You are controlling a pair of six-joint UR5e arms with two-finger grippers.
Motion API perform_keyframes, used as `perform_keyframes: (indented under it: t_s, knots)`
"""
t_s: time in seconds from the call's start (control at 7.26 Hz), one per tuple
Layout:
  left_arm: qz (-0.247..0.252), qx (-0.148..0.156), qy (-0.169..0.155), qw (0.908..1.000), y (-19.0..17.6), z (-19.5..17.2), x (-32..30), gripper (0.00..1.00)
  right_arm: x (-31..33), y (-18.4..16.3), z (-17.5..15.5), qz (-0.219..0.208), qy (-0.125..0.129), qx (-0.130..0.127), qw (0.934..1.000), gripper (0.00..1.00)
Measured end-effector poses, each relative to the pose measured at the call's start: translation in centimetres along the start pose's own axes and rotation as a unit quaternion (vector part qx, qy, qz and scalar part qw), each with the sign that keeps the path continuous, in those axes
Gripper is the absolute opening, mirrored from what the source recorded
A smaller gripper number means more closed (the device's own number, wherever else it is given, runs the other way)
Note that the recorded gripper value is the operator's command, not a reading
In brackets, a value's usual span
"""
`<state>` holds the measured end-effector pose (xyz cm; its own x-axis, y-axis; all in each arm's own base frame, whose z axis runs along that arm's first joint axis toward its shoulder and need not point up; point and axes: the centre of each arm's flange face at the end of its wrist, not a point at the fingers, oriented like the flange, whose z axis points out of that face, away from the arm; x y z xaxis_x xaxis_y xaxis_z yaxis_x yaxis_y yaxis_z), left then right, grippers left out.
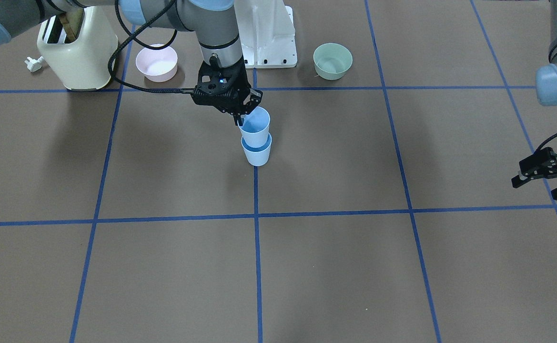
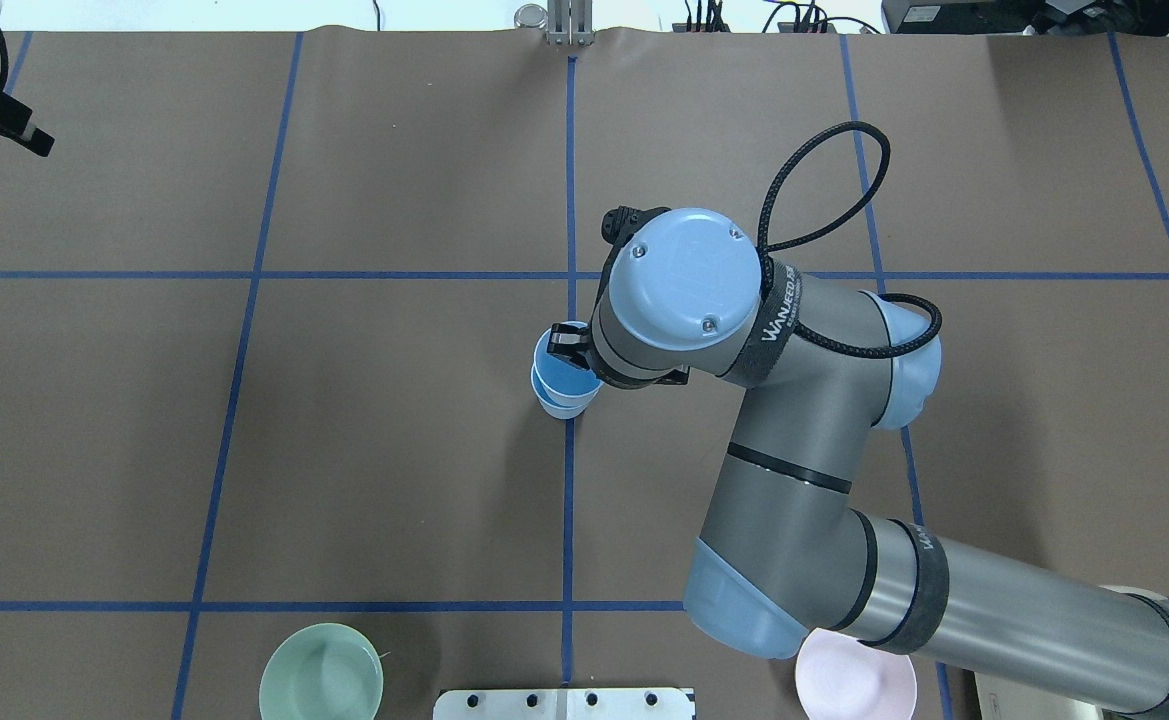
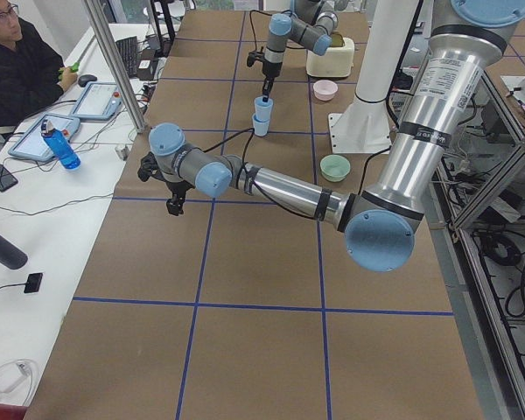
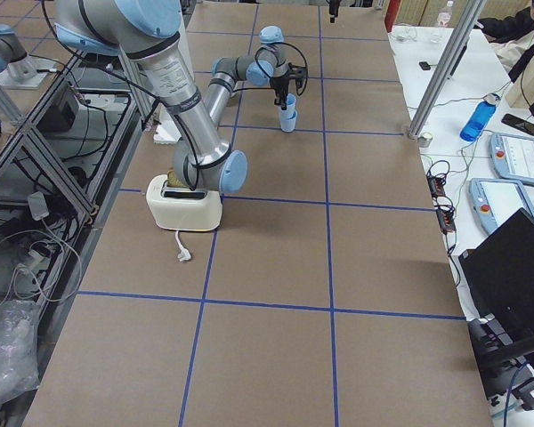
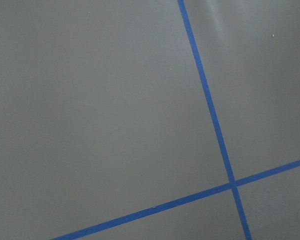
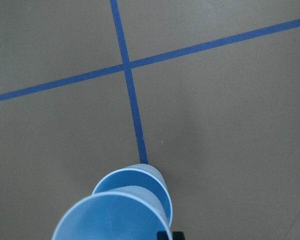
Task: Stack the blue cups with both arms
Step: 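Lower the held cup into the center cup with the right gripper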
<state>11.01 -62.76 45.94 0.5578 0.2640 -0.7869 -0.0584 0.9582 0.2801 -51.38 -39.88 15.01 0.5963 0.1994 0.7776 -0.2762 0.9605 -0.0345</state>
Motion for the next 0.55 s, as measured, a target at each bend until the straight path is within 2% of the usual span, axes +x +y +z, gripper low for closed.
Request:
perform_keyframes:
  t_s: [0.55]
  knots:
    - [0.000,0.000,0.000,1.0000,-0.19,0.06,0.11,0.98,0.15,-1.22,-0.21,0.003,0.000,0.006,1.0000,0.00]
